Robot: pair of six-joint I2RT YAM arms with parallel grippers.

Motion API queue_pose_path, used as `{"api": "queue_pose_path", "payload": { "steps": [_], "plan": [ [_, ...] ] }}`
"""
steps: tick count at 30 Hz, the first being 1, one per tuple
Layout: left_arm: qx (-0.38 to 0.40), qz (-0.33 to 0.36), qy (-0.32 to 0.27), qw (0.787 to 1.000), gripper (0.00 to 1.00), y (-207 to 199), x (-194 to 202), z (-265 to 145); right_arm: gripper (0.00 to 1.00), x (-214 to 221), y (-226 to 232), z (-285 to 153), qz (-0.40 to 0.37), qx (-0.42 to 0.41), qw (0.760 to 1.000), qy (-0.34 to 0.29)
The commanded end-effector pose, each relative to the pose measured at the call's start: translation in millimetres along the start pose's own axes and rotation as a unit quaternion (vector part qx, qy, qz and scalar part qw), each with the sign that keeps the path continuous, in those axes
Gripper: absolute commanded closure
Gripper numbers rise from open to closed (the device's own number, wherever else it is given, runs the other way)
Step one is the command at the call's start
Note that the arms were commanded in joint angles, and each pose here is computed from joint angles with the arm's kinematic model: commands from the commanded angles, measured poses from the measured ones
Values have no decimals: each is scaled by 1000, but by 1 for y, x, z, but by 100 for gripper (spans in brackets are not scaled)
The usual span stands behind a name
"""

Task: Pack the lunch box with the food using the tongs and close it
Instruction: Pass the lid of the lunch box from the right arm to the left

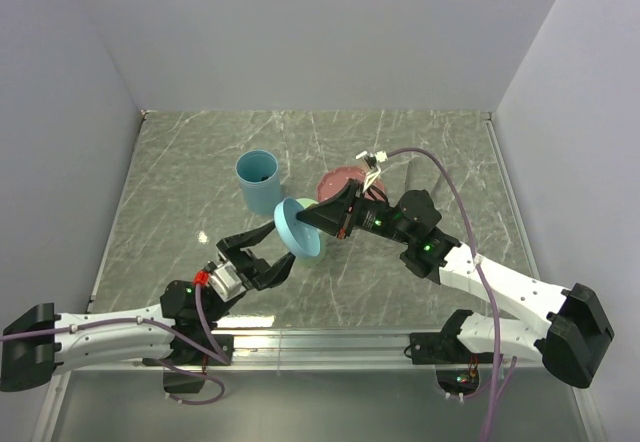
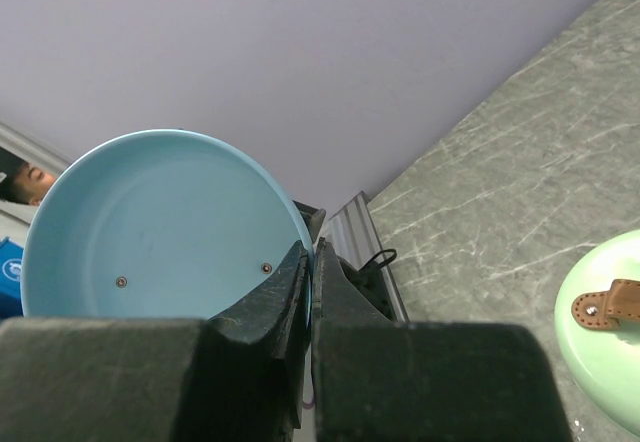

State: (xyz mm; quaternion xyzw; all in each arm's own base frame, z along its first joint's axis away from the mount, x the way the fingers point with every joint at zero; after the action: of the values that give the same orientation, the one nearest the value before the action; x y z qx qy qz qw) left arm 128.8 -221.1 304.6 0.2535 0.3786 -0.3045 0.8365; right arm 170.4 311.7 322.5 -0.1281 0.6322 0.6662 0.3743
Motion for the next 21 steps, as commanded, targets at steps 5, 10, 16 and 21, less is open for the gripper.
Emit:
{"api": "queue_pose_path", "payload": {
  "steps": [5, 10, 16, 21],
  "plan": [
    [-15, -5, -54, 998, 35, 9, -33, 8, 100, -6, 9, 0, -12, -27, 1000, -9],
    [-11, -5, -55, 998, 39, 9, -35, 10, 100, -5, 9, 1, -10, -28, 1000, -7],
    [-15, -1, -33, 999, 72, 8, -29, 17, 100, -4, 9, 0, -12, -29, 1000, -5],
    [-35, -9, -4, 999, 90, 13, -27, 27, 100, -4, 6, -2, -17, -20, 1000, -9]
  ]
}}
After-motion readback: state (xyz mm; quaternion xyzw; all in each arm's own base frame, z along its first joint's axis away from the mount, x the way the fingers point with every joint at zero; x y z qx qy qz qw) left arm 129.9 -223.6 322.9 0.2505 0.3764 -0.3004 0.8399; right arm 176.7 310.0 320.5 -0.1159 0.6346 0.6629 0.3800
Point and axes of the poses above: each gripper's point midway between its finger pads, its own z axis out along the fingers, its own y axis along the line the jaws close on, x = y × z, the point moved 3 cm from there along -z, back along the fingers, and after that the axes turned 4 degrees about z, right-handed, at the moved point
